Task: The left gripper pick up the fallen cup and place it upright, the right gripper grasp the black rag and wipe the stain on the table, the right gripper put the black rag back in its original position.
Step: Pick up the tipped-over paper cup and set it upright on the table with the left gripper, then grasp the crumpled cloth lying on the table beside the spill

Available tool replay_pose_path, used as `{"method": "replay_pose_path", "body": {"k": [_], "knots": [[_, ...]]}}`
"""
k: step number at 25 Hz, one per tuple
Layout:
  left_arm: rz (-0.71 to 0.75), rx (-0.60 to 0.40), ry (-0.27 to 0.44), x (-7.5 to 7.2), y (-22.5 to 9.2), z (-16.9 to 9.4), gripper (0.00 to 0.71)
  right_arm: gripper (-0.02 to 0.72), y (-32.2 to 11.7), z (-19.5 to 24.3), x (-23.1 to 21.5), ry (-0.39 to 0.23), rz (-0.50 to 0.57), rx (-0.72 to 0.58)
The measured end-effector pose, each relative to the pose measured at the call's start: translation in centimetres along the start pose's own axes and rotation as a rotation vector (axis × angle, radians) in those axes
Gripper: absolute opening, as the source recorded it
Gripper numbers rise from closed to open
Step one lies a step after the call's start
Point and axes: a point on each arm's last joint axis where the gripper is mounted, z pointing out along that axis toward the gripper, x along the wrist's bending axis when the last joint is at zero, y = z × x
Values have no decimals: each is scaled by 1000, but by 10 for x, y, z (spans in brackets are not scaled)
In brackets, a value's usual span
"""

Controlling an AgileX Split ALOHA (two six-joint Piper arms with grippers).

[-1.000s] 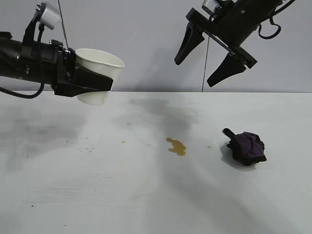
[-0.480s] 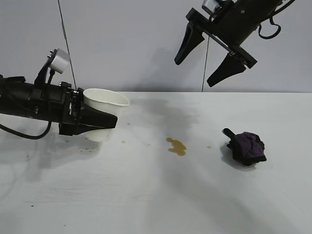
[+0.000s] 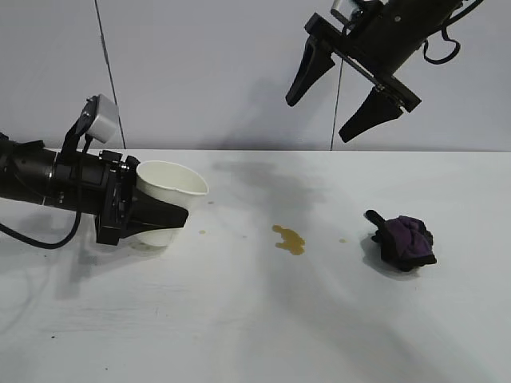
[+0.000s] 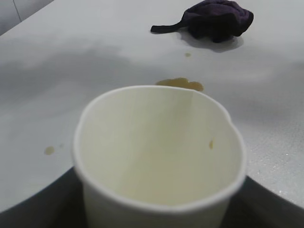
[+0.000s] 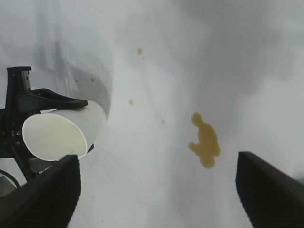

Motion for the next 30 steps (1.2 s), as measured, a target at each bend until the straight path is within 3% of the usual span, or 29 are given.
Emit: {"method": "replay_pose_path", "body": {"k": [12, 19, 25, 30], "knots": [[-7, 23, 18, 3, -3, -2, 427, 610, 0, 0, 0, 0, 0, 0], [-60, 45, 31, 4, -5, -2, 553, 610, 0, 0, 0, 0, 0, 1], [-72, -19, -4, 1, 1, -2, 570, 610, 0, 0, 0, 0, 0, 1], [-166, -40, -16, 0, 3, -3, 595, 610, 0, 0, 0, 0, 0, 1]]}}
